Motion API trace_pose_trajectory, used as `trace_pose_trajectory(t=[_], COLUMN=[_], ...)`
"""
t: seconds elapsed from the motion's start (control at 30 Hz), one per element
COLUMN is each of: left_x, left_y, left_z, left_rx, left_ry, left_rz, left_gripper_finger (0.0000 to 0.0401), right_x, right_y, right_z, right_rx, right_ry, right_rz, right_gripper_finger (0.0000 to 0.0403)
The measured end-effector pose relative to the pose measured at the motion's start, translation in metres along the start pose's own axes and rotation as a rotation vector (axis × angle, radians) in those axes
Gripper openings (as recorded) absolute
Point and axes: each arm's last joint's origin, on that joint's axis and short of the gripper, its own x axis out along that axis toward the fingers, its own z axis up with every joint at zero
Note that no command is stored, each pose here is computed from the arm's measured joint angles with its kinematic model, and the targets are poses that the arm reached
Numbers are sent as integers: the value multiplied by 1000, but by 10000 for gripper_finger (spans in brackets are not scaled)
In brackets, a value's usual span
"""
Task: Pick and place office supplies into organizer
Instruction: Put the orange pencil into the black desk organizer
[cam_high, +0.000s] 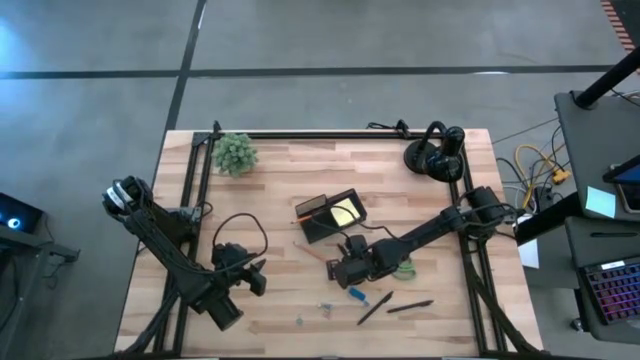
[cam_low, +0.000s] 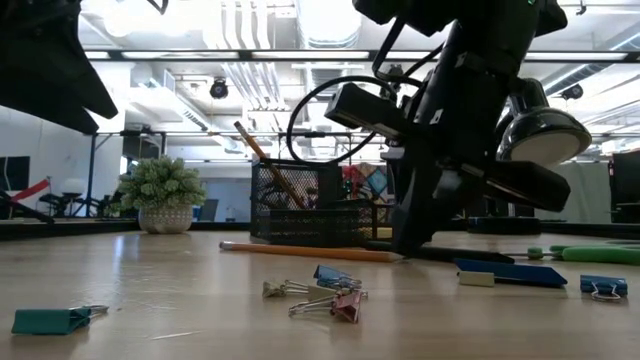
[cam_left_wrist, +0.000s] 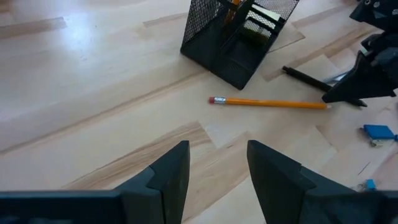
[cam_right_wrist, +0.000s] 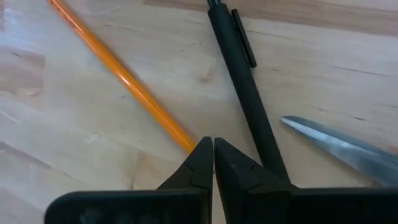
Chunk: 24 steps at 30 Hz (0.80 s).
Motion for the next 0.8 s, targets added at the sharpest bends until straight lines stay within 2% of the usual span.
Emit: trace_pose_trajectory(t=[0.3, 0.5, 0.8], left_x=[-4, -3, -1], left_y=[4, 9, 11], left_z=[8, 10, 9], left_rx=[10, 10, 14], left_ry=[24, 23, 27], left_rz=[-13, -13, -8], left_gripper_finger=[148, 148, 148], right_x=[-8, -8, 6], right_y=[7, 6, 6], right_z=[-5, -7, -15], right_rx=[68, 71, 71], right_ry=[9, 3, 21], right_rz=[37, 39, 26], right_gripper_finger=[9, 9, 9])
